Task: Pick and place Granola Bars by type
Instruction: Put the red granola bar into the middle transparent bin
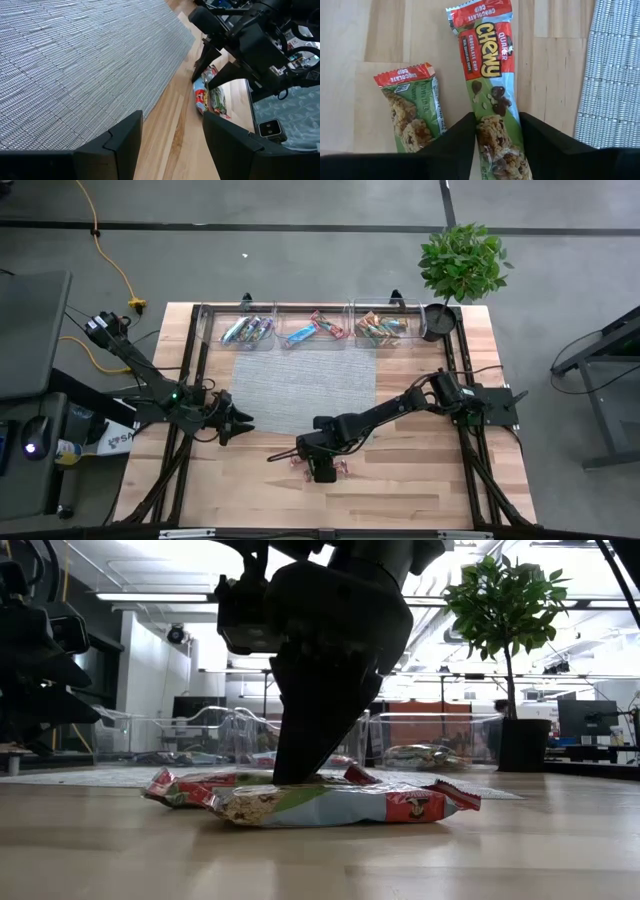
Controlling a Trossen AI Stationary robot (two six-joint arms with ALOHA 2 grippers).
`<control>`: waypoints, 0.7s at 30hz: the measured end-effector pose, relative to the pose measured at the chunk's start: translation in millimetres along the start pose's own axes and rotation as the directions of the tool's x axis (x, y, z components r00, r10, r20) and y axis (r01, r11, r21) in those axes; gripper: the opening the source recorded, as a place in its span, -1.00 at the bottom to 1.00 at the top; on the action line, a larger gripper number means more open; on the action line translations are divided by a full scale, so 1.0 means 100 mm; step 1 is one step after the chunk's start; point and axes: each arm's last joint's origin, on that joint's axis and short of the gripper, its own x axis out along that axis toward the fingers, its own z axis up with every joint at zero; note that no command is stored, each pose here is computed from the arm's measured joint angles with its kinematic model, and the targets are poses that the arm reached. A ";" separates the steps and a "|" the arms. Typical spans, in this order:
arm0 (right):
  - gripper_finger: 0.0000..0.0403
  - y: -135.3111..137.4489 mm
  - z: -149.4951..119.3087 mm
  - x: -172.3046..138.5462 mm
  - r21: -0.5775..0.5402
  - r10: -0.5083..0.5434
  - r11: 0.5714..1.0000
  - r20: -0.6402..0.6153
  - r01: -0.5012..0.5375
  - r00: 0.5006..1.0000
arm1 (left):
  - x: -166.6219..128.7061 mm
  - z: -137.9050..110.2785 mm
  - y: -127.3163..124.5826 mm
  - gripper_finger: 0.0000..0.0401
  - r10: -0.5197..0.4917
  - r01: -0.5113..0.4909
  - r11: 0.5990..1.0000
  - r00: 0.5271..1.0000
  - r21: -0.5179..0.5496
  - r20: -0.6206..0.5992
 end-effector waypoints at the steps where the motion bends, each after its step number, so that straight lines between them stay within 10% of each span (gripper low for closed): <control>1: -0.33 0.00 0.00 0.00 0.000 -0.005 1.000 0.001 0.005 1.000 | 0.00 0.00 0.00 0.03 0.000 0.000 1.000 1.000 0.000 0.000; 21: -0.64 -0.43 0.66 -0.67 0.087 -0.223 0.974 0.186 0.210 0.957 | 0.00 0.00 0.00 0.03 -0.002 0.002 1.000 1.000 -0.006 -0.004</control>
